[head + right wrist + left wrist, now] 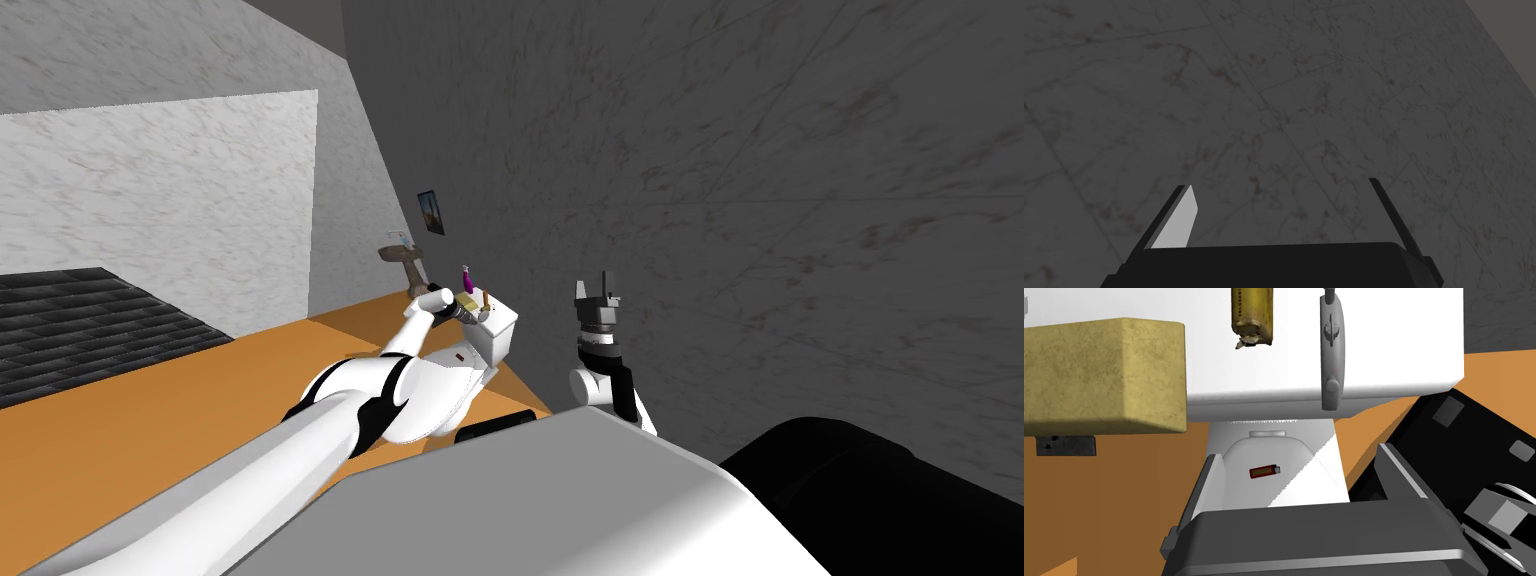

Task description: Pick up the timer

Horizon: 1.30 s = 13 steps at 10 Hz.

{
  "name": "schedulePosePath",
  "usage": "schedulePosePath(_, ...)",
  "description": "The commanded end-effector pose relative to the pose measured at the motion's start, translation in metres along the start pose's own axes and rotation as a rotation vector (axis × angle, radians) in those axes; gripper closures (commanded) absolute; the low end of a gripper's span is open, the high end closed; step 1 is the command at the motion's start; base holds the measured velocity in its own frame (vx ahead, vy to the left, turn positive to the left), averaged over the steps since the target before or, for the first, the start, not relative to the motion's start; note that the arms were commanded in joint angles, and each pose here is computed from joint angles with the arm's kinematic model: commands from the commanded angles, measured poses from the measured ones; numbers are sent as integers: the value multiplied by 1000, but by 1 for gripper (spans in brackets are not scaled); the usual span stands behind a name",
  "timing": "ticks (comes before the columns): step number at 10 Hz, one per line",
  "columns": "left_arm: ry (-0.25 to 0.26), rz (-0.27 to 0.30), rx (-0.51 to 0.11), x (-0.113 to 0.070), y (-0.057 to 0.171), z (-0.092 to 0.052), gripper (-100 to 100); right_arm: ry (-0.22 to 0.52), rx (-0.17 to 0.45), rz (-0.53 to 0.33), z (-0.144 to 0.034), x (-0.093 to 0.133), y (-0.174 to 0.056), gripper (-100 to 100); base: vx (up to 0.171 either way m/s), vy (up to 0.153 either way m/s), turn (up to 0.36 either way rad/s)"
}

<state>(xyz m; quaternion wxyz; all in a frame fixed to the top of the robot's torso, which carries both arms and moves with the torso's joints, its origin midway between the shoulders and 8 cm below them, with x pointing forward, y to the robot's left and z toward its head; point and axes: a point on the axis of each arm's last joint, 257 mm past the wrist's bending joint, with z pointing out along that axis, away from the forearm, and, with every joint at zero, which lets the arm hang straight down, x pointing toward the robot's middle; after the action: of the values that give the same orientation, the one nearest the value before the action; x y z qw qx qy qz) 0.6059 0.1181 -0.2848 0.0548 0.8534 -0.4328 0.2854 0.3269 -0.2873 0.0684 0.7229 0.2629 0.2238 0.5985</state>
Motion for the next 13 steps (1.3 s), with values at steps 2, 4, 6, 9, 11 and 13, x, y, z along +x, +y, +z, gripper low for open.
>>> schedulePosePath(2, -33, -34, -64, 8, 15, -2, -100, 0, 0, 0, 0, 0, 0, 0, 58, -24, -101)
schedulePosePath(4, -54, -52, -92, 7, 22, -3, -100, 0, 0, 0, 0, 0, 0, 0, 46, -12, -47)
schedulePosePath(6, -80, -76, -126, 8, 29, -6, -100, 0, 0, 0, 0, 0, 0, 0, 63, -21, -77)
schedulePosePath(9, -87, -83, -134, 7, 30, -8, 0, 0, 0, 0, 0, 0, 0, 0, 36, -13, -32)
schedulePosePath(11, -92, -89, -128, 15, 47, 3, -100, 0, 0, 0, 0, 0, 0, 0, 24, 67, -31)
schedulePosePath(13, -92, -89, -128, 15, 47, 3, -100, 0, 0, 0, 0, 0, 0, 0, 19, 50, -9)
